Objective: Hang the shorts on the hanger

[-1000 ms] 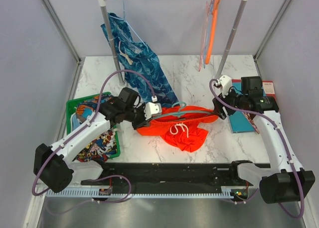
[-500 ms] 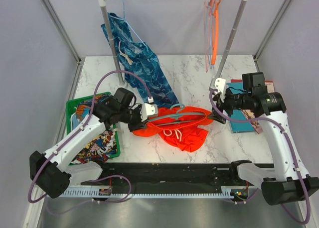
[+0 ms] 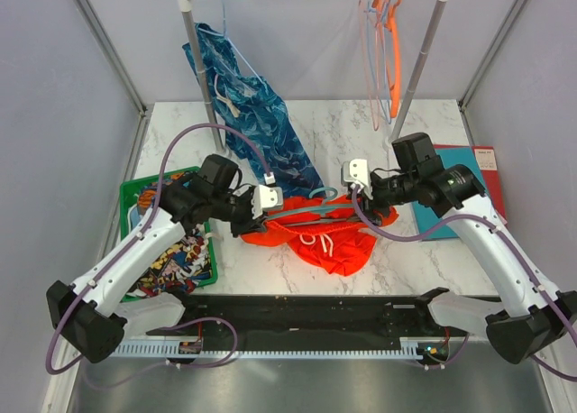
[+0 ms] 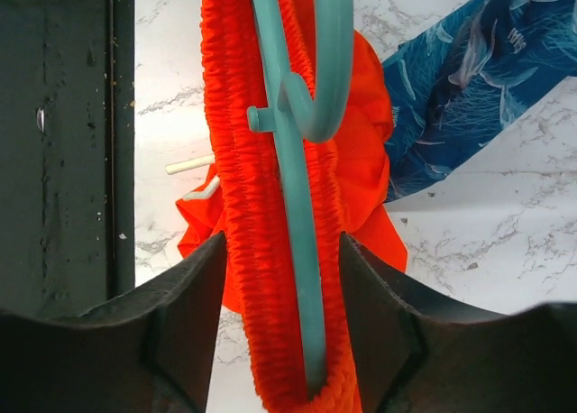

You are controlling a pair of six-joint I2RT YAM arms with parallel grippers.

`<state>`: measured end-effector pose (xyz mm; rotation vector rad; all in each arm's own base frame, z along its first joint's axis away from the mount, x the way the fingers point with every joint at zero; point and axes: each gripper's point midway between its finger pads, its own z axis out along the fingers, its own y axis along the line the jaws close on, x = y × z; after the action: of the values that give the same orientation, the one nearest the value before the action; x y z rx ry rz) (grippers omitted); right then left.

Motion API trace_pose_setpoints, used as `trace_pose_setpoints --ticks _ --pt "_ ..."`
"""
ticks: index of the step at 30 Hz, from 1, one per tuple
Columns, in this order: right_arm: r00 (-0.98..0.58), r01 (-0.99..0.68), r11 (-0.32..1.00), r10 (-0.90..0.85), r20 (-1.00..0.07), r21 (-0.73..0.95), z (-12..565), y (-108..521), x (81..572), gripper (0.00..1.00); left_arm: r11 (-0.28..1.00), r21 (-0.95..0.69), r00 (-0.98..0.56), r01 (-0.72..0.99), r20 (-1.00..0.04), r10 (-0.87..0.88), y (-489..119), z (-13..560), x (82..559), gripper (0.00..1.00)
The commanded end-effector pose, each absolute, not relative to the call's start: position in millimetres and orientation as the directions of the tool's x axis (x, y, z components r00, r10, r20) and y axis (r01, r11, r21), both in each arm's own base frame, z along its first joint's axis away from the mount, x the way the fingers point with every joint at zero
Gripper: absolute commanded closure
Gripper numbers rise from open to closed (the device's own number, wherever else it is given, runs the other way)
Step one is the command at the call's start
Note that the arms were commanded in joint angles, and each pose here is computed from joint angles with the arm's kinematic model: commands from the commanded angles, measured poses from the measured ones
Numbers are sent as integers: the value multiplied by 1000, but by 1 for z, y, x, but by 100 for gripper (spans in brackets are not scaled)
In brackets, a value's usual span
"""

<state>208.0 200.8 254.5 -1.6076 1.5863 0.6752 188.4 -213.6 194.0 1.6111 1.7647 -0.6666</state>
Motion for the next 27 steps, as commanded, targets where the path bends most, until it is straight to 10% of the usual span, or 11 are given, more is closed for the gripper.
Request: trace_pose_setpoints --ticks 1,9,11,14,23,27 --pt "129 -985 16 -596 -793 -172 251 201 196 46 22 150 112 989 -826 552 -226 239 178 98" --pt "98 -991 14 -609 -787 -134 258 192 179 71 -27 198 182 980 -832 524 -222 247 165 98" --pt "57 -996 25 -608 -792 -91 261 190 169 100 -27 197 182 980 -835 519 -222 249 164 98" --pt "-45 -992 121 -587 -808 -32 275 187 161 100 5 175 147 985 -846 513 -224 256 166 97" --pt "-312 -860 508 -585 -749 -38 296 138 162 100 176 177 84 968 -895 437 -228 284 190 4" --pt "-383 -774 628 -563 -733 -78 300 117 166 100 264 139 31 955 -926 375 -227 301 205 1"
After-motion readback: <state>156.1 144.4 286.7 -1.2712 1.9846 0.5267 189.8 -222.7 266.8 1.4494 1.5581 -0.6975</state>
